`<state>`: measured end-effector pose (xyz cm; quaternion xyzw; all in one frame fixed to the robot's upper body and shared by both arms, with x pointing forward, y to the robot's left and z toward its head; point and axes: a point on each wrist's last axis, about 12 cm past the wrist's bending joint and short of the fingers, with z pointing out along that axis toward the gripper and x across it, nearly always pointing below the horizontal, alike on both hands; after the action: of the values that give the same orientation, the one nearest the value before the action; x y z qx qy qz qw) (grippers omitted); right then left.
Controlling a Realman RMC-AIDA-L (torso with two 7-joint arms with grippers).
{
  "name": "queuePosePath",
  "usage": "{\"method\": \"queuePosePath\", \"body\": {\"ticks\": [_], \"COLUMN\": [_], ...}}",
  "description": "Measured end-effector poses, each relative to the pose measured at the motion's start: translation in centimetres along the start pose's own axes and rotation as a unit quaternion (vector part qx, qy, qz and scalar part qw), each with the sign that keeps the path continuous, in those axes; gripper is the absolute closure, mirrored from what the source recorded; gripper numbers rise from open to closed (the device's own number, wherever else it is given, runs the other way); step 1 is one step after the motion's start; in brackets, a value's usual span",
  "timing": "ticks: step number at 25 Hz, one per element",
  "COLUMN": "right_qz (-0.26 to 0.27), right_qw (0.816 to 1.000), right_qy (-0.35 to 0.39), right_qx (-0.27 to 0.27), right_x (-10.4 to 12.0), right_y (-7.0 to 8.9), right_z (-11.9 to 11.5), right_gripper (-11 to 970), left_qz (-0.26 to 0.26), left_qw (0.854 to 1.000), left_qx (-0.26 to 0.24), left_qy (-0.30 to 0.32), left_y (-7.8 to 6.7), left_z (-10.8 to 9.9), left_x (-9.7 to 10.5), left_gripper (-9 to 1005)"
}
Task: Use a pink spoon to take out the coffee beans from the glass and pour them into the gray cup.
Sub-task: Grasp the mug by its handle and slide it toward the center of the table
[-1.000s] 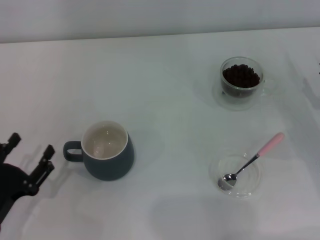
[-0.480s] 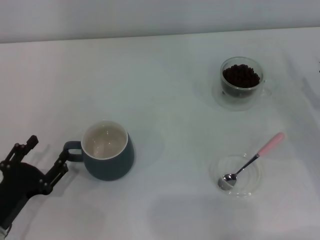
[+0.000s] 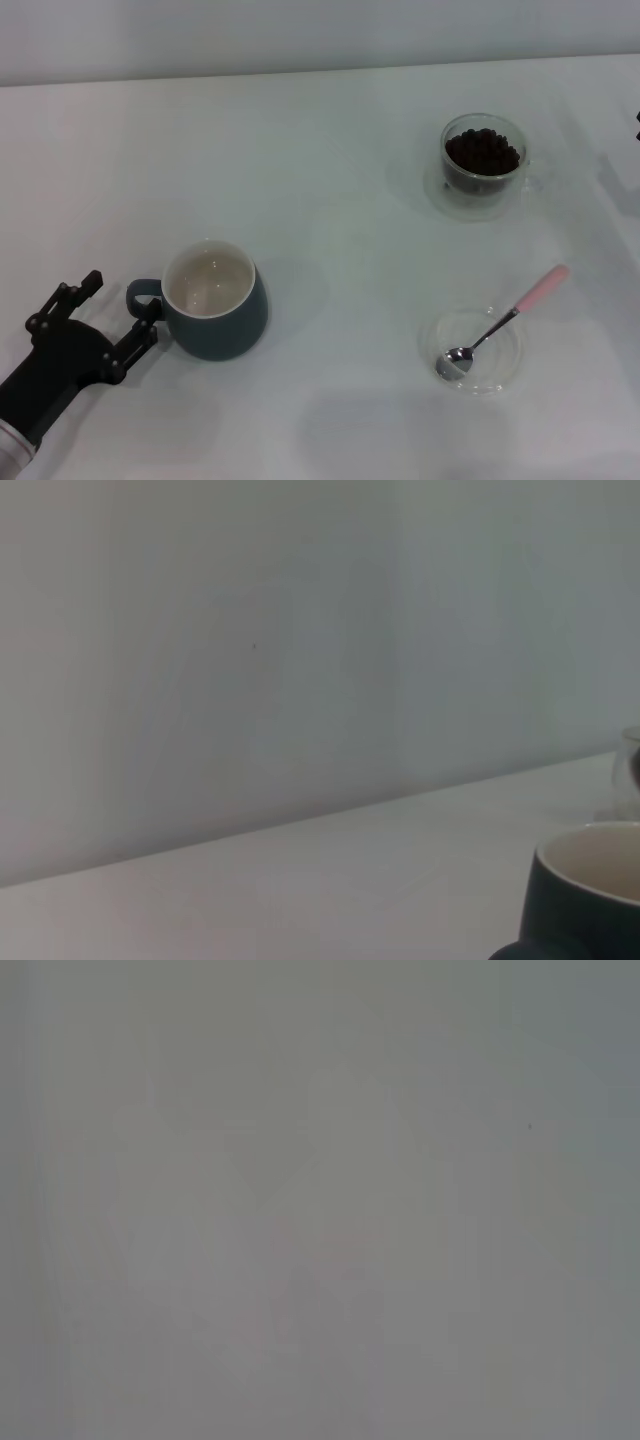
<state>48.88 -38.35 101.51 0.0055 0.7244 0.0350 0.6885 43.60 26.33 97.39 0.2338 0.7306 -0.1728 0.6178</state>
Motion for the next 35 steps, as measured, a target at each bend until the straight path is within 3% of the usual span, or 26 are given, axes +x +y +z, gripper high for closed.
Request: {"method": "queuePosePath", "body": {"ticks": [7, 18, 24, 29, 35], "right_qz": [0.001, 0.008, 0.013, 0.013, 0.017], "right_qw": [1.000, 1.000, 1.000, 1.000, 1.000], "right_qy": [-0.001, -0.009, -0.008, -0.007, -0.007], "right_qx": [-0.001, -0.007, -0.007, -0.009, -0.010], "right_x": [-0.03, -0.18, -0.07, 0.00, 0.12], "right_y": [0.09, 0.35, 0.51, 0.58, 0.74], "right_z": [0.08, 0.17, 0.13, 0.05, -0.09], "right_gripper": [104, 105, 105, 105, 105], "left_qz": [0.004, 0.003, 0.002, 0.002, -0.001], "left_qw": [1.000, 1.000, 1.000, 1.000, 1.000], "left_qx": [-0.003, -0.005, -0.003, 0.000, 0.003], "left_qy": [-0.003, 0.000, 0.009, 0.011, 0.010], "left_y": [0.26, 0.45, 0.43, 0.41, 0.37], "left_z": [0.10, 0.13, 0.21, 0.20, 0.40], "left_x": [-0.13, -0.13, 0.05, 0.08, 0.00], "left_gripper": [209, 332, 502, 511, 694]}}
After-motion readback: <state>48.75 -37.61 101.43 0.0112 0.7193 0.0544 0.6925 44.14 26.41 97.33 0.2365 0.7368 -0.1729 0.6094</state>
